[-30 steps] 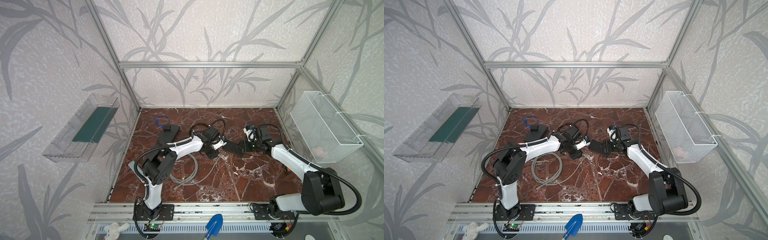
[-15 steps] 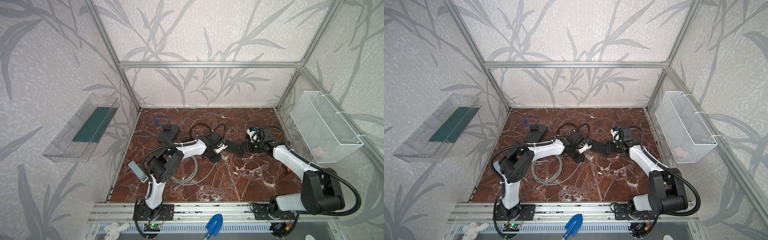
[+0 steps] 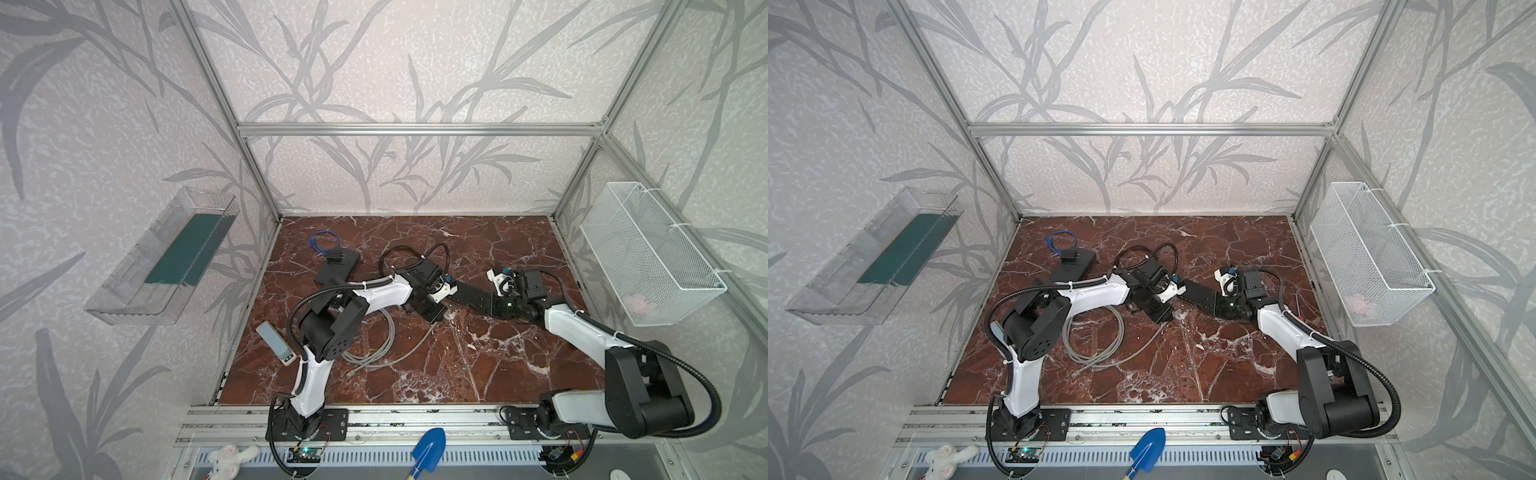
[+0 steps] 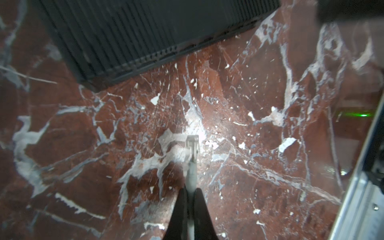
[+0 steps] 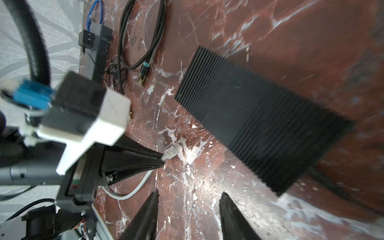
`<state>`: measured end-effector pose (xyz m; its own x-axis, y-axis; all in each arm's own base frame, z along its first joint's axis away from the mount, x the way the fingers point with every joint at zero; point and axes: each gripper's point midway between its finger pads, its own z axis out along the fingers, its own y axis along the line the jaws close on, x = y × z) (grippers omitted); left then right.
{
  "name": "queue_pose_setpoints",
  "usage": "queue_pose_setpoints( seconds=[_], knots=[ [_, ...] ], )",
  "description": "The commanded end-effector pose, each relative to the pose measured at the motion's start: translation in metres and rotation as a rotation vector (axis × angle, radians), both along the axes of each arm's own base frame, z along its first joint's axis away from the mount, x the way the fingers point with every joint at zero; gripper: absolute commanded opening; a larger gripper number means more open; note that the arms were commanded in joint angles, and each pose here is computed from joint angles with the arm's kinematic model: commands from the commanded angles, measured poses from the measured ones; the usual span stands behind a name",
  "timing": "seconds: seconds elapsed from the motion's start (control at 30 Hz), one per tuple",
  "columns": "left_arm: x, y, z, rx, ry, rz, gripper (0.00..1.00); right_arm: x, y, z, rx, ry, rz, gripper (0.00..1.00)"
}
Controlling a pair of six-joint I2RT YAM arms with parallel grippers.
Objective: Insert the plug into the switch port
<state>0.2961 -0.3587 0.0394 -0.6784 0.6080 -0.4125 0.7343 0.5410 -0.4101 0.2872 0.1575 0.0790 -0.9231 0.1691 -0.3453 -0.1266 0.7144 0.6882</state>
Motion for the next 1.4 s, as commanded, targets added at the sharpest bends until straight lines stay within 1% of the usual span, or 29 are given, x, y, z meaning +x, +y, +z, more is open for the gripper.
queue_pose_setpoints(
  seconds=[0.0,0.07,0.2,0.33,0.4,0.53,0.6,0.77,1.1,1.2,1.27,1.37],
  knots=[
    [0.0,-0.008,0.048,-0.197,0.04,-0.041,0.06,-0.001,0.02,0.023,0.184,-0.025,0.016,0.48],
    [-0.006,-0.008,0.057,-0.246,0.075,-0.074,0.06,-0.003,0.024,0.025,0.224,-0.013,0.015,0.47],
    [-0.017,-0.01,0.063,-0.327,0.136,-0.109,0.06,-0.002,0.032,0.033,0.282,-0.043,0.021,0.47],
    [-0.021,-0.013,0.069,-0.38,0.159,-0.125,0.06,0.005,0.038,0.035,0.311,-0.076,0.02,0.46],
    [-0.022,-0.015,0.072,-0.398,0.162,-0.126,0.06,0.01,0.04,0.033,0.331,-0.071,0.003,0.45],
    [-0.019,-0.016,0.076,-0.421,0.157,-0.121,0.06,0.013,0.043,0.025,0.333,-0.059,-0.004,0.41],
    [-0.019,-0.017,0.078,-0.435,0.157,-0.121,0.06,0.013,0.047,0.023,0.333,-0.06,0.008,0.38],
    [-0.021,-0.015,0.08,-0.453,0.166,-0.118,0.06,0.009,0.059,0.024,0.33,-0.071,0.04,0.33],
    [-0.028,-0.01,0.084,-0.498,0.185,-0.114,0.06,0.01,0.061,0.017,0.325,-0.066,0.018,0.23],
    [-0.027,-0.009,0.082,-0.497,0.185,-0.103,0.06,0.007,0.064,0.017,0.325,-0.055,0.026,0.17],
    [-0.022,-0.007,0.079,-0.482,0.176,-0.081,0.08,0.005,0.063,0.016,0.327,-0.036,0.017,0.15],
    [-0.011,-0.003,0.072,-0.442,0.145,-0.034,0.18,0.001,0.061,0.015,0.326,0.007,-0.016,0.13]
  ],
)
